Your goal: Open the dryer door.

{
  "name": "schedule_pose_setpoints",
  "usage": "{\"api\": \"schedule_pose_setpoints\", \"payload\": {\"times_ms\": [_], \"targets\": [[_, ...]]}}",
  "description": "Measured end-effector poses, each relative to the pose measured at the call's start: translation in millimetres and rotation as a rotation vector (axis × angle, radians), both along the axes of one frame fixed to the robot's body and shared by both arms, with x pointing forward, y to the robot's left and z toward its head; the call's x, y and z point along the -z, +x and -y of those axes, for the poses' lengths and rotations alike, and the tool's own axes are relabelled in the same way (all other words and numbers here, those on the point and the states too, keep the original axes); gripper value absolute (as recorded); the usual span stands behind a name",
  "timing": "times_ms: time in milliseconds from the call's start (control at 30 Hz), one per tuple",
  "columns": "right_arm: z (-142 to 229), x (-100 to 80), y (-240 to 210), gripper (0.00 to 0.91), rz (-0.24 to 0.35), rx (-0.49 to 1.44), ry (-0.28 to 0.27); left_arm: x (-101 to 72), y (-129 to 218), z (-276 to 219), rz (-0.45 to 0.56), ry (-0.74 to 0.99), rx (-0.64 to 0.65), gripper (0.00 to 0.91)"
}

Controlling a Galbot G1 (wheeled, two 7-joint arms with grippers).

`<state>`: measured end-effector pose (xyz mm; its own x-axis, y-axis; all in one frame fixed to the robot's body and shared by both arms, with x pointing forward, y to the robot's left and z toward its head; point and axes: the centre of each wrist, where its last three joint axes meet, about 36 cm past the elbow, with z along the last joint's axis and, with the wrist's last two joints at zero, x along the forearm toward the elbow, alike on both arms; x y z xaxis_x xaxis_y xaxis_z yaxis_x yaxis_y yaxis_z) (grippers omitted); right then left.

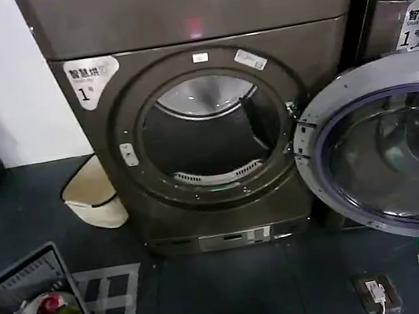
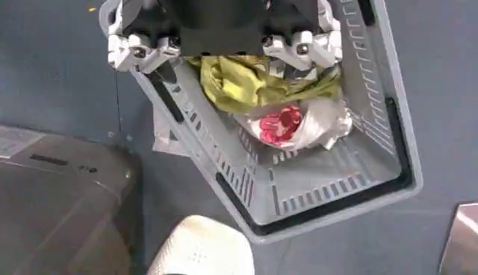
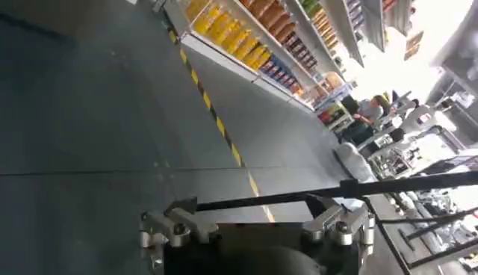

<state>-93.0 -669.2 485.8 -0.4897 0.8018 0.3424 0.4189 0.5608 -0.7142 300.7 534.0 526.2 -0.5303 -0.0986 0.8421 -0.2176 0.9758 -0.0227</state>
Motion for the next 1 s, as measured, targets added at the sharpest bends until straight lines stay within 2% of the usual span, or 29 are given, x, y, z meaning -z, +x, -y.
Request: {"api": "schedule_pose_setpoints", "payload": {"times_ms": [767,933,1000], "targets": [[0,5.3,-10,0.907,-0.022,0.022,0.007,5.0,-6,-1,-0.018,0.019,0.003,0.907],[3,7.8,-18,0.907,-0.046,0.083,-0.074,6.5,-8,1,-0.024,0.018,0.006,0.907],[3,10.2,-24,0.907,-0.057,0.115,-0.084,6.5,-8,1,-0.025,0.018,0.007,0.907]]}}
